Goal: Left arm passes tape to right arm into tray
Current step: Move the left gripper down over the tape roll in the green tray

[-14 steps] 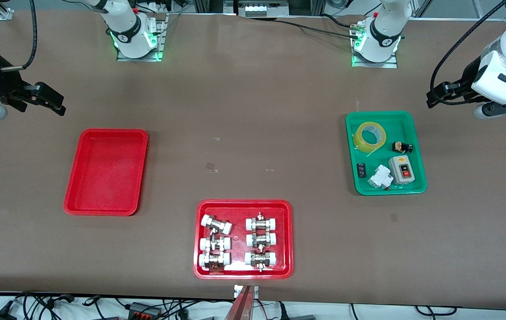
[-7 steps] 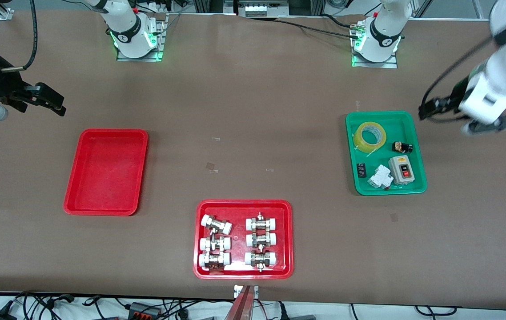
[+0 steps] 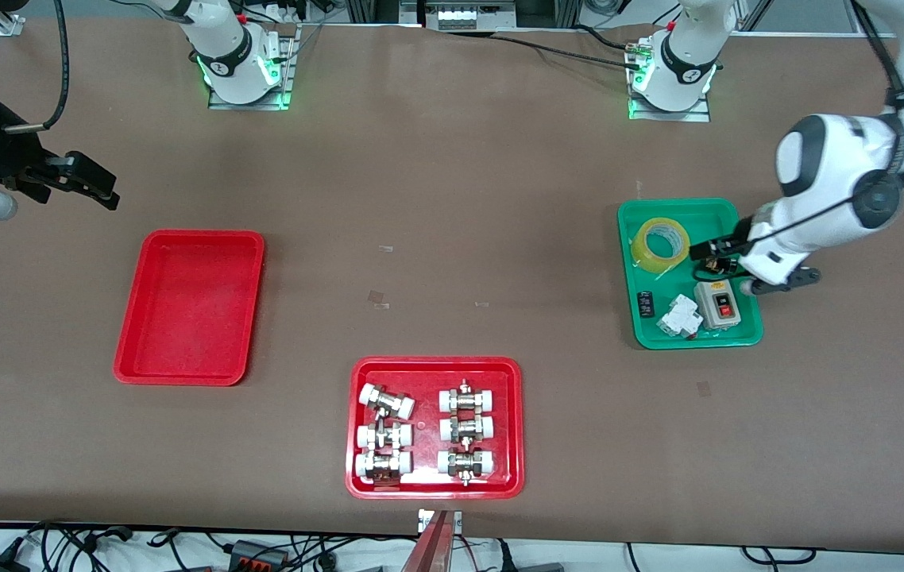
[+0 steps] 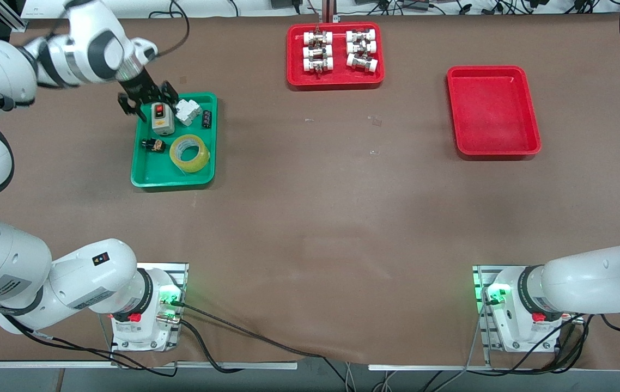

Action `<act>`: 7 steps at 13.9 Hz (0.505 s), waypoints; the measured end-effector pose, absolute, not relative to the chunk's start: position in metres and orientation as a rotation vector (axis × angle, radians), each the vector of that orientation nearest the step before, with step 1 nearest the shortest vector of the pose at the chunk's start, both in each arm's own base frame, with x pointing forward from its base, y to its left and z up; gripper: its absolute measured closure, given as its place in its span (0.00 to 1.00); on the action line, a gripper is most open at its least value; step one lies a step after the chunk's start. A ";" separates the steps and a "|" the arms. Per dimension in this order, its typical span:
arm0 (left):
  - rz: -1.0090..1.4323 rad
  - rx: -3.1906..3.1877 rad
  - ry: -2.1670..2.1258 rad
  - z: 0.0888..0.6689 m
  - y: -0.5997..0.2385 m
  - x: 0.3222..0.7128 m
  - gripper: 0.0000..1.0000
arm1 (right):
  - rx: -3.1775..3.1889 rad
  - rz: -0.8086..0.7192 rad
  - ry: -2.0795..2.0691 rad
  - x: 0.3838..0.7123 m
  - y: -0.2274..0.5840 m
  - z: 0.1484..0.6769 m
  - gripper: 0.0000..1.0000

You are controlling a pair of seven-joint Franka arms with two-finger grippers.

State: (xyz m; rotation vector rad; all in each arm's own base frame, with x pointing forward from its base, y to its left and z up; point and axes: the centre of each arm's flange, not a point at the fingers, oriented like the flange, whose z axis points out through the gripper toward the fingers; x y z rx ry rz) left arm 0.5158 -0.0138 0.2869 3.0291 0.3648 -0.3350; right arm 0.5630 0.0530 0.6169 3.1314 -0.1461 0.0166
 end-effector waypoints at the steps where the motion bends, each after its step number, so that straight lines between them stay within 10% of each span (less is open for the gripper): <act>1: -0.355 3.029 0.365 0.278 -0.014 0.508 0.00 | 3.131 0.017 -0.146 0.563 0.053 0.617 0.00; 7: -0.372 3.023 0.347 0.236 -0.019 0.484 0.00 | 3.131 0.017 -0.146 0.563 0.053 0.617 0.00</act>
